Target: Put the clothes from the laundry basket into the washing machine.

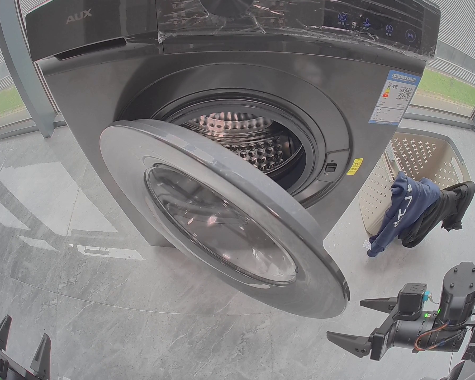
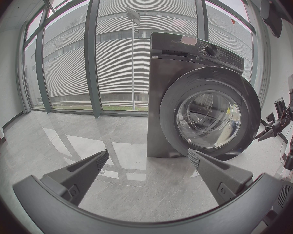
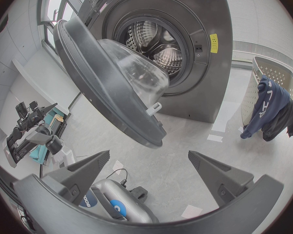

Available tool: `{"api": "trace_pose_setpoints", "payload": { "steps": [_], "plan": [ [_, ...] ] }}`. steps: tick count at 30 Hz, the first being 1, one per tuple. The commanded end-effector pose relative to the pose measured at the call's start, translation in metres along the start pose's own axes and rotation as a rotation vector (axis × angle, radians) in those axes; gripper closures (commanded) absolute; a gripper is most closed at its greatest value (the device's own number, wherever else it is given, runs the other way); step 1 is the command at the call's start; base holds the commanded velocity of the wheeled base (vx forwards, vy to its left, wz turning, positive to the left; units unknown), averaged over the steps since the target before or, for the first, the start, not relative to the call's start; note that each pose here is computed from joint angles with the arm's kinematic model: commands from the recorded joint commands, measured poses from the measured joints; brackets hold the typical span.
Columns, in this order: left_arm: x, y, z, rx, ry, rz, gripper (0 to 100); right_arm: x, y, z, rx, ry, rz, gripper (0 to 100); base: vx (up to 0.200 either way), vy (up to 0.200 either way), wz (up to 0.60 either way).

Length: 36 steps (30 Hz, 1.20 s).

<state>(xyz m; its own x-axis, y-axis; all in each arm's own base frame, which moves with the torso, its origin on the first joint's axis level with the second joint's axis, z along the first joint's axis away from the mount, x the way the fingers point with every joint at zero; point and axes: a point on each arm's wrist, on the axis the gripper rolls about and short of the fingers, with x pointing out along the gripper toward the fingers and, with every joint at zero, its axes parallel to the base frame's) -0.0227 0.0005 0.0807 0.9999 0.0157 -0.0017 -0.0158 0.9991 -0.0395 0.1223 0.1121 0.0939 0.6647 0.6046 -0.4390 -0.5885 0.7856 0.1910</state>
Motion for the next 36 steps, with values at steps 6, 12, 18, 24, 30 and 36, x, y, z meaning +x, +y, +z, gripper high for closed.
{"api": "trace_pose_setpoints", "payload": {
  "steps": [6, 12, 18, 24, 30, 36],
  "plan": [
    [0.000, 0.000, -0.005, 0.000, 0.003, 0.001, 0, 0.011, -0.003, 0.010, 0.007, -0.020, -0.024, 0, 0.000, 0.000, 0.00],
    [0.000, 0.000, -0.004, 0.000, 0.001, 0.000, 0, -0.005, -0.010, -0.021, -0.009, 0.101, -0.055, 0, 0.000, 0.000, 0.00],
    [0.000, 0.000, -0.005, 0.000, 0.003, 0.001, 0, -0.006, -0.037, -0.019, 0.048, 0.122, -0.210, 0, 0.000, 0.000, 0.00],
    [0.000, 0.000, -0.005, 0.000, 0.003, 0.001, 0, 0.011, -0.050, 0.000, 0.067, 0.080, -0.260, 0, 0.000, 0.000, 0.00],
    [0.000, 0.000, -0.005, 0.000, 0.003, 0.001, 0, 0.023, -0.048, 0.026, 0.051, -0.014, -0.234, 0, 0.000, 0.000, 0.00],
    [0.000, 0.000, -0.004, 0.000, 0.001, 0.001, 0, 0.033, -0.035, 0.034, 0.019, -0.025, -0.170, 0, 0.000, 0.000, 0.00]
  ]
}}
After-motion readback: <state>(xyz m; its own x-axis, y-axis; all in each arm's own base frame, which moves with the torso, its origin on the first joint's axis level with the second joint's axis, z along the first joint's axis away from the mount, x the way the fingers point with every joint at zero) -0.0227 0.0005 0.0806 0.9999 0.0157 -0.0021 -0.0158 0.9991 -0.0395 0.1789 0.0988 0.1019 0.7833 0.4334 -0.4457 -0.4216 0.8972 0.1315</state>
